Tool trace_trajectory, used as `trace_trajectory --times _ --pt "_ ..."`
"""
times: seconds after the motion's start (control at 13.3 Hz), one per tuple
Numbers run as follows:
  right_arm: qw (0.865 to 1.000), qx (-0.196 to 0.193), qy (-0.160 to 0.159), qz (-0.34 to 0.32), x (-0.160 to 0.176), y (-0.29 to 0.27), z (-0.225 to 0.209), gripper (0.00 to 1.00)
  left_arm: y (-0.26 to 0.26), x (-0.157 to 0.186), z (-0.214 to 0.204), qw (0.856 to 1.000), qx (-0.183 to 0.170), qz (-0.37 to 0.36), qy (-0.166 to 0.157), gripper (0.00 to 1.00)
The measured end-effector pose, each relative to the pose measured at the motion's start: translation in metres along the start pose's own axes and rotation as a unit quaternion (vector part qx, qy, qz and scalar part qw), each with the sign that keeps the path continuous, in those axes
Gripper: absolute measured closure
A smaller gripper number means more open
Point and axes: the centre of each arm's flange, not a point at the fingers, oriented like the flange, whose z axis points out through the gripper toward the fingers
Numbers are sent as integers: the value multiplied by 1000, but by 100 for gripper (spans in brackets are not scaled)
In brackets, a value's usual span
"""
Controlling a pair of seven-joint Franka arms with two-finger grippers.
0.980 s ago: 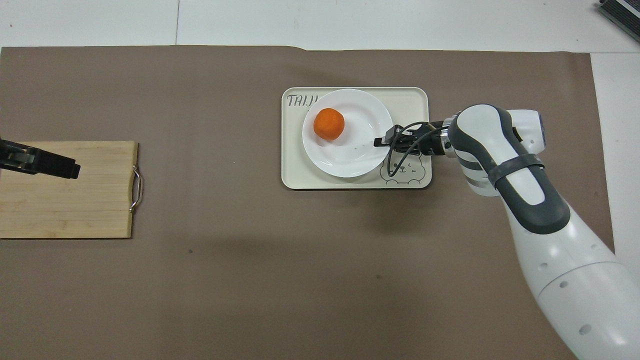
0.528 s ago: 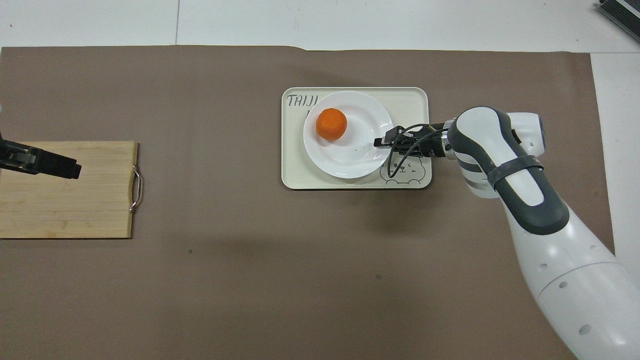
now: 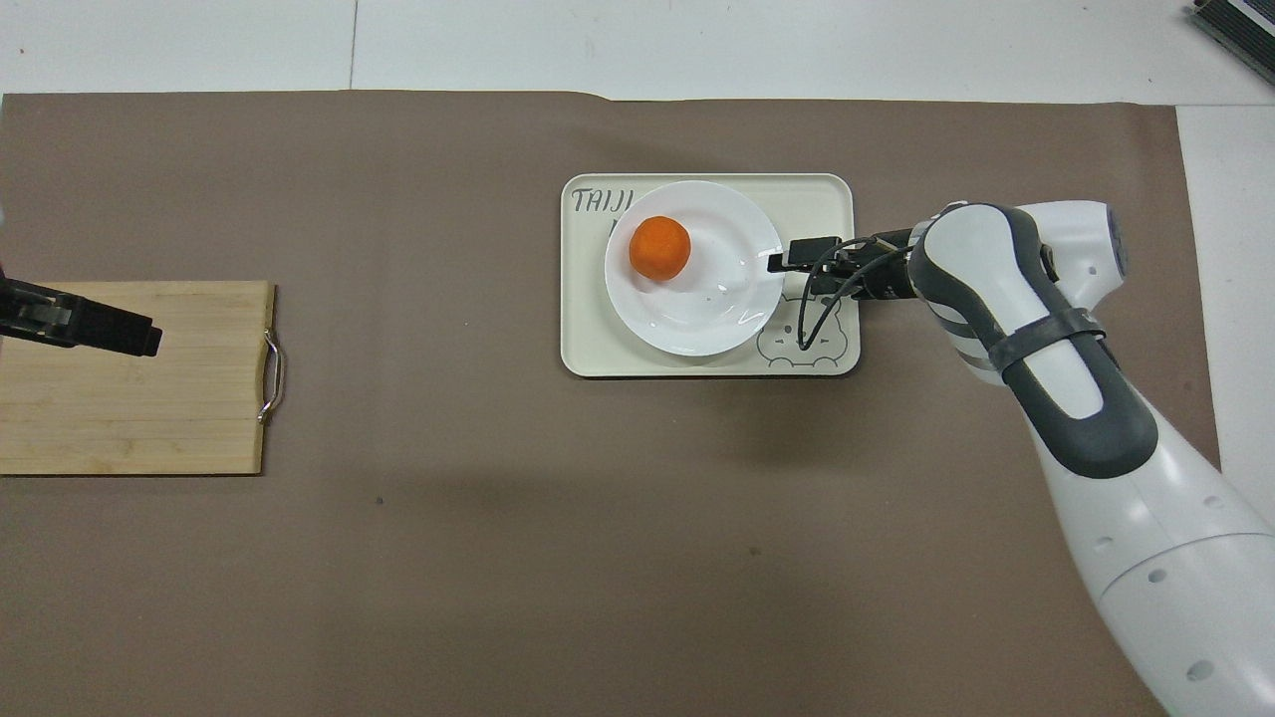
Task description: Place orange and plate with both arms
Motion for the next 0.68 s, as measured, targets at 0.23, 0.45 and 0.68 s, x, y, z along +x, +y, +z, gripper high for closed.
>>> trace_trajectory --times 0.23,0.45,0.68 --pt "999 -45 0 -30 5 0 -22 0 0 0 0 1000 0 0 0 0" --pt "988 -133 -9 -74 7 -8 -49 0 2 0 0 1000 0 2 0 0" --pt "969 -223 -4 -104 4 -33 -81 0 3 1 0 1000 0 3 0 0"
